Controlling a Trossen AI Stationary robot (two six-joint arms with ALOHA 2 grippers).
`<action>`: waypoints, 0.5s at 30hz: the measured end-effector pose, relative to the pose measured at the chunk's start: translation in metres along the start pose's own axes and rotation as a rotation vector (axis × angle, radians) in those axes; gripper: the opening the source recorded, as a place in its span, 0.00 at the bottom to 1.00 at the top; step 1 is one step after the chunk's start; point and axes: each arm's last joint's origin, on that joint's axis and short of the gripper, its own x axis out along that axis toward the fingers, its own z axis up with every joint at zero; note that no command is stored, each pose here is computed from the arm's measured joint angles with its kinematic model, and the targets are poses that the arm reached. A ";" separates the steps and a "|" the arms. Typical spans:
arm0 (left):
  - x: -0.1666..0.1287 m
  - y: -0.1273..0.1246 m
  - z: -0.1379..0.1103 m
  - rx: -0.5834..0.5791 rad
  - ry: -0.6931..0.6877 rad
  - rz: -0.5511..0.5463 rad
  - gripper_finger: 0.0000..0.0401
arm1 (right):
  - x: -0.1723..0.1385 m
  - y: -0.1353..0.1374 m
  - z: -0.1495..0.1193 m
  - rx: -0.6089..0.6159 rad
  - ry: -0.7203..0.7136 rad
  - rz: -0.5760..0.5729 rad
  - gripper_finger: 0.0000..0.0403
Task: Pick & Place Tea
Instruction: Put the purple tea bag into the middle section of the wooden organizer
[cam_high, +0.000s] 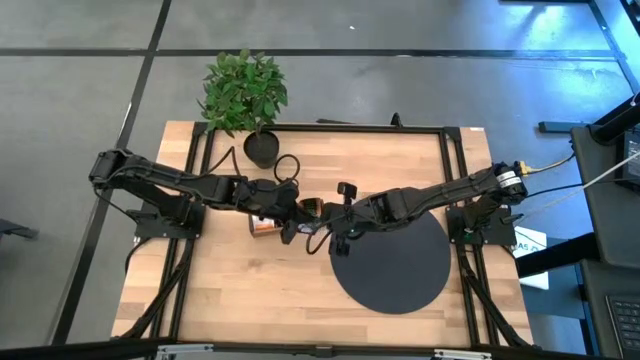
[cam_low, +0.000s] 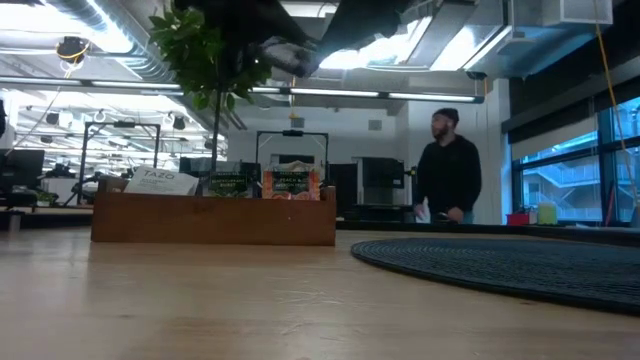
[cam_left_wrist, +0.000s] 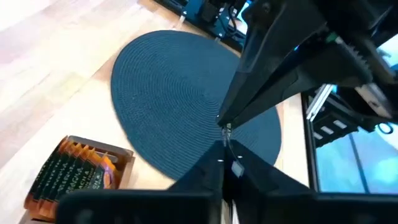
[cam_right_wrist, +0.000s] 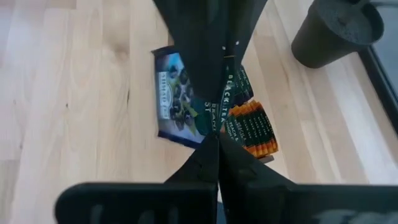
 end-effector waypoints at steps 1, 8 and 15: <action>0.000 0.000 0.000 0.008 0.003 0.002 0.03 | 0.000 0.000 0.000 -0.005 -0.001 0.000 0.01; -0.009 -0.002 0.001 0.111 -0.010 0.014 0.01 | 0.000 -0.002 0.000 -0.002 -0.002 -0.005 0.12; -0.047 -0.010 -0.007 0.203 -0.057 0.101 0.01 | -0.024 -0.023 0.000 0.080 0.035 0.012 0.34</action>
